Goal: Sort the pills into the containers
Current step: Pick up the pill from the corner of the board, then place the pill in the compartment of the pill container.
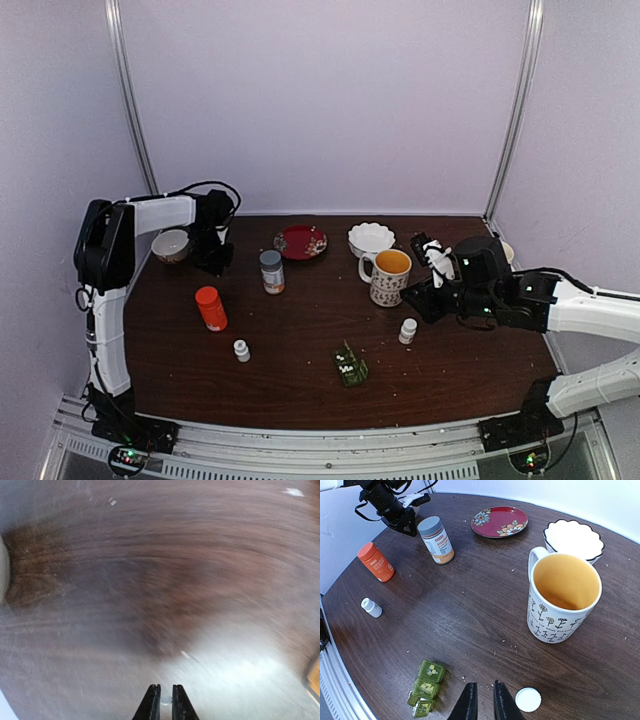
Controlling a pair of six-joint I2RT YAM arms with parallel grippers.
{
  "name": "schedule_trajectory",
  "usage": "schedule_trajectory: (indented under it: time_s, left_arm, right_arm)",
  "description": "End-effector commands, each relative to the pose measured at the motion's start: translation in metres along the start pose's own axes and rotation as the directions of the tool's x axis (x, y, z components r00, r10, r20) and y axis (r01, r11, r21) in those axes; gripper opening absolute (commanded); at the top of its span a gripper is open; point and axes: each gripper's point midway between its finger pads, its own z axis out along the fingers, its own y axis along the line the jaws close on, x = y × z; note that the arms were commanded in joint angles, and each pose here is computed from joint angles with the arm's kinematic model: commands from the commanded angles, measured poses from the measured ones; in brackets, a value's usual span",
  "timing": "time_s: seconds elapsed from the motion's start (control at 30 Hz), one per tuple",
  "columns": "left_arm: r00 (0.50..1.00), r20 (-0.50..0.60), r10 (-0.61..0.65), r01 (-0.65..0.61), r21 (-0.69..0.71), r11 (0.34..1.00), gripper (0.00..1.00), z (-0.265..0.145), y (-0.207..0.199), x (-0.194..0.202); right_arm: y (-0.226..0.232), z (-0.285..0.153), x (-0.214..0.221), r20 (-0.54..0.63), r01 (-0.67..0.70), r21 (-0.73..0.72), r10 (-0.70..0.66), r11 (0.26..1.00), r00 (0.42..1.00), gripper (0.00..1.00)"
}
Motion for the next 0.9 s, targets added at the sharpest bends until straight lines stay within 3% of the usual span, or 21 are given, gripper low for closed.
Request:
schedule_trajectory:
  time_s: [0.0, 0.3, 0.53, 0.87]
  left_arm:
    - [0.993, 0.112, 0.042, -0.045, 0.026, 0.999, 0.10, -0.063, -0.017, -0.016]
    - [0.970, 0.200, 0.139, -0.159, 0.083, 0.984, 0.11, -0.125, -0.074, 0.008]
    - [0.932, 0.272, 0.241, -0.290, 0.160, 0.943, 0.11, -0.160, -0.147, 0.038]
    - [0.880, 0.316, 0.356, -0.447, 0.293, 0.845, 0.09, -0.158, -0.248, 0.102]
  right_arm:
    - [-0.001, -0.002, -0.010, 0.040, -0.002, 0.004, 0.002, 1.000, 0.999, 0.13]
    - [0.000, -0.004, -0.012, 0.058, 0.001, -0.007, -0.001, 1.000, 0.998, 0.13]
    - [0.000, -0.007, -0.012, 0.068, 0.005, -0.011, -0.005, 1.000, 0.998, 0.13]
    - [-0.002, -0.016, -0.009, 0.087, 0.008, -0.008, -0.007, 1.000, 0.996, 0.14]
